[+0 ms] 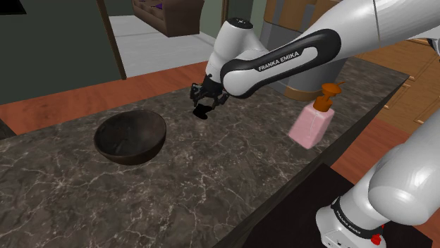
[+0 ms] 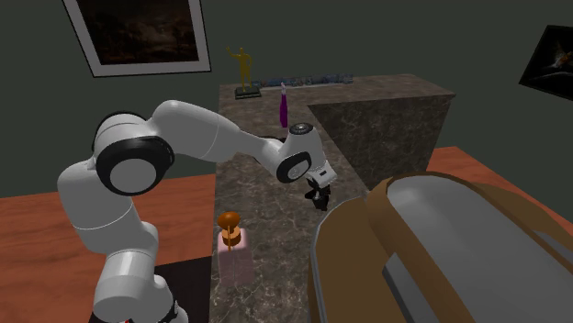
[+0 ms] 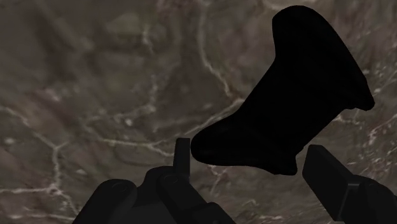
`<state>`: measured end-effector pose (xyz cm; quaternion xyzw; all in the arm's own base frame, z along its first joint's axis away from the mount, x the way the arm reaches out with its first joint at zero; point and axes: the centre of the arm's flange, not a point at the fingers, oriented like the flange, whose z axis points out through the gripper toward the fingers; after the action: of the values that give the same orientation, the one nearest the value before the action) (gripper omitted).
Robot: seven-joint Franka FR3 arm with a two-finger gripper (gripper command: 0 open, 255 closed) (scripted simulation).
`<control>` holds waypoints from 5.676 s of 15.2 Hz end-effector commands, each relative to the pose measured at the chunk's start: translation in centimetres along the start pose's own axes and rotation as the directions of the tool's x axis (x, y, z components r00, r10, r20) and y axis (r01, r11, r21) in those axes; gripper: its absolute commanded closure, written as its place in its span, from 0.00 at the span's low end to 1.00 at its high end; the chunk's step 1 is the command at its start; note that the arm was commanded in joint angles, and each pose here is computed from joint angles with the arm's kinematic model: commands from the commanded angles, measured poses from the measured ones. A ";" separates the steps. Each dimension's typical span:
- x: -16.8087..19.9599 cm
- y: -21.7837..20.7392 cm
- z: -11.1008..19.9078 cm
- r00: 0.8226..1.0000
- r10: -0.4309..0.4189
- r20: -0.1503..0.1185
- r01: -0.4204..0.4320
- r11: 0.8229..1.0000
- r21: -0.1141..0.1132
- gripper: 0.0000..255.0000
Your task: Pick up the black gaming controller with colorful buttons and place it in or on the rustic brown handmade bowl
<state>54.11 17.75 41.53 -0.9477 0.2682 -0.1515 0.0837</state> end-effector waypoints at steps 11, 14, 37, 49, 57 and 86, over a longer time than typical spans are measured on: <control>0.5 -0.5 -2.0 1.000 0.000 0.000 0.000 1.000 0.000 1.00; 0.9 -0.9 -3.5 1.000 0.000 0.000 0.000 1.000 0.000 1.00; 3.8 -3.8 -14.9 1.000 0.000 0.000 0.000 1.000 0.000 1.00; -3.8 -12.9 -16.3 1.000 0.000 0.000 0.000 1.000 0.000 1.00; -10.8 -20.8 -16.5 1.000 0.000 0.000 0.000 1.000 0.000 1.00; -16.0 -22.5 -9.1 1.000 0.000 0.000 0.000 1.000 0.000 0.00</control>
<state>48.98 44.57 51.58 -0.9477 0.2681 -0.1514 0.0837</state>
